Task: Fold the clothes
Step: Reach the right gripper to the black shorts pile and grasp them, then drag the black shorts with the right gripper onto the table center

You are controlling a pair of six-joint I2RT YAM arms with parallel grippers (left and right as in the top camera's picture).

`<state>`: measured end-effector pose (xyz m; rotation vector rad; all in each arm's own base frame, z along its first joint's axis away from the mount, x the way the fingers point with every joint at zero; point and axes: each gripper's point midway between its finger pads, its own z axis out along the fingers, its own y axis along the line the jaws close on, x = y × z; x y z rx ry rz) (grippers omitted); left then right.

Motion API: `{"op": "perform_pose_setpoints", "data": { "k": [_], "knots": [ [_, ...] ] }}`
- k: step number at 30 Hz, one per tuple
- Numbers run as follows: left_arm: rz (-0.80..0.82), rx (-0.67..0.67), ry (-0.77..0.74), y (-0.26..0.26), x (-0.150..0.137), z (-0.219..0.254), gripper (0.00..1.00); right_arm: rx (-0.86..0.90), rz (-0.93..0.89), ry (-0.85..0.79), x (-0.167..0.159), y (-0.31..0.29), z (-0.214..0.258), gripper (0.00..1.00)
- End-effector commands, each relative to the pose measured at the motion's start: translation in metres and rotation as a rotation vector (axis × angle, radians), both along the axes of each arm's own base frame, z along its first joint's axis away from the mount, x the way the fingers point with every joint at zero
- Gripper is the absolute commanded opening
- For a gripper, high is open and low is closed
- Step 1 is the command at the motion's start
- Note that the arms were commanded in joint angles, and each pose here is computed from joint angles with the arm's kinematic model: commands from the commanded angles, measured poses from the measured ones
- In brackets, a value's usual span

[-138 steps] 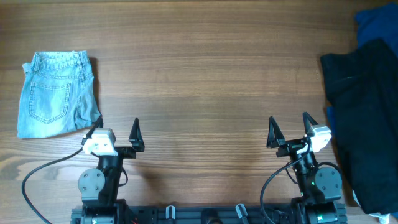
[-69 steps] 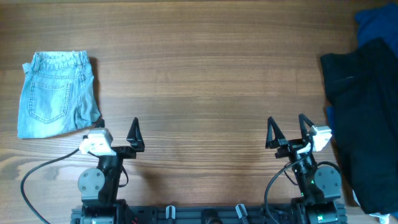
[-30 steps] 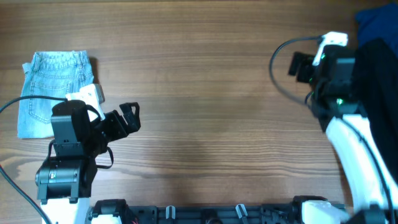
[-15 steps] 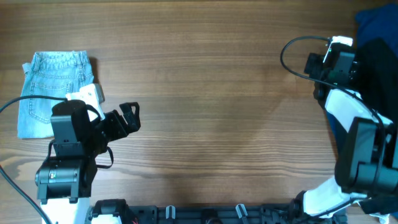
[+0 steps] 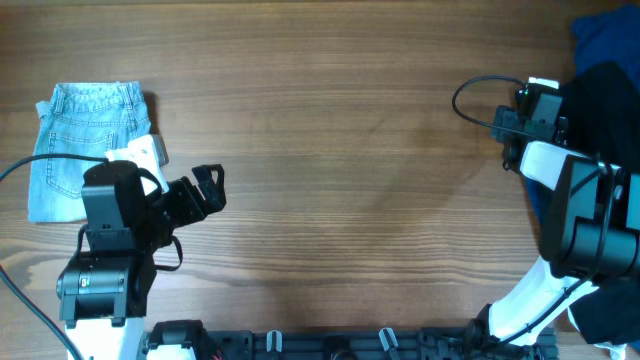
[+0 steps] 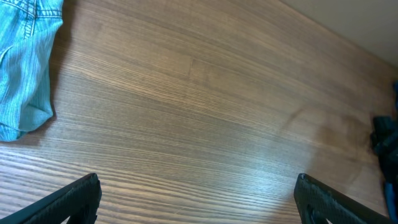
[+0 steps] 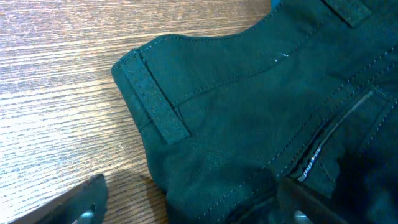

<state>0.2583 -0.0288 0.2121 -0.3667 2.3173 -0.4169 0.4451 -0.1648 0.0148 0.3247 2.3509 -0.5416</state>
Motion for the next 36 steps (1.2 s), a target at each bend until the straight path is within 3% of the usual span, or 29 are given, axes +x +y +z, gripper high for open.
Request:
{"op": "perform_pose_setpoints", "data": {
  "k": [1,4,14,17,23,27,31,36],
  "knots": [
    [0.000,-0.007,-0.023,-0.001,0.002,0.010,1.00,-0.018,-0.020,0.006,0.001,-0.006,-0.004,0.79],
    [0.000,-0.007,-0.023,-0.001,0.002,0.010,1.00,-0.018,-0.025,0.003,0.000,-0.008,-0.003,0.70],
    [0.000,-0.007,-0.023,-0.001,0.002,0.010,1.00,0.023,-0.128,-0.065,-0.004,-0.030,0.001,0.52],
    [0.000,-0.007,-0.023,-0.001,0.002,0.010,1.00,0.023,-0.129,-0.067,-0.004,-0.031,0.002,0.40],
    [0.000,-0.007,-0.023,-0.001,0.002,0.010,1.00,0.023,-0.128,-0.072,-0.003,-0.031,0.002,0.04],
    [0.000,-0.007,-0.023,-0.001,0.002,0.010,1.00,0.024,-0.119,-0.088,0.000,-0.029,0.010,0.04],
    [0.001,-0.007,-0.023,-0.001,0.002,0.010,1.00,0.049,-0.045,-0.212,0.017,-0.018,0.062,0.04],
    [0.000,-0.007,-0.024,-0.001,0.002,0.010,1.00,0.076,0.193,-0.471,0.039,0.034,0.193,0.04]
  ]
}}
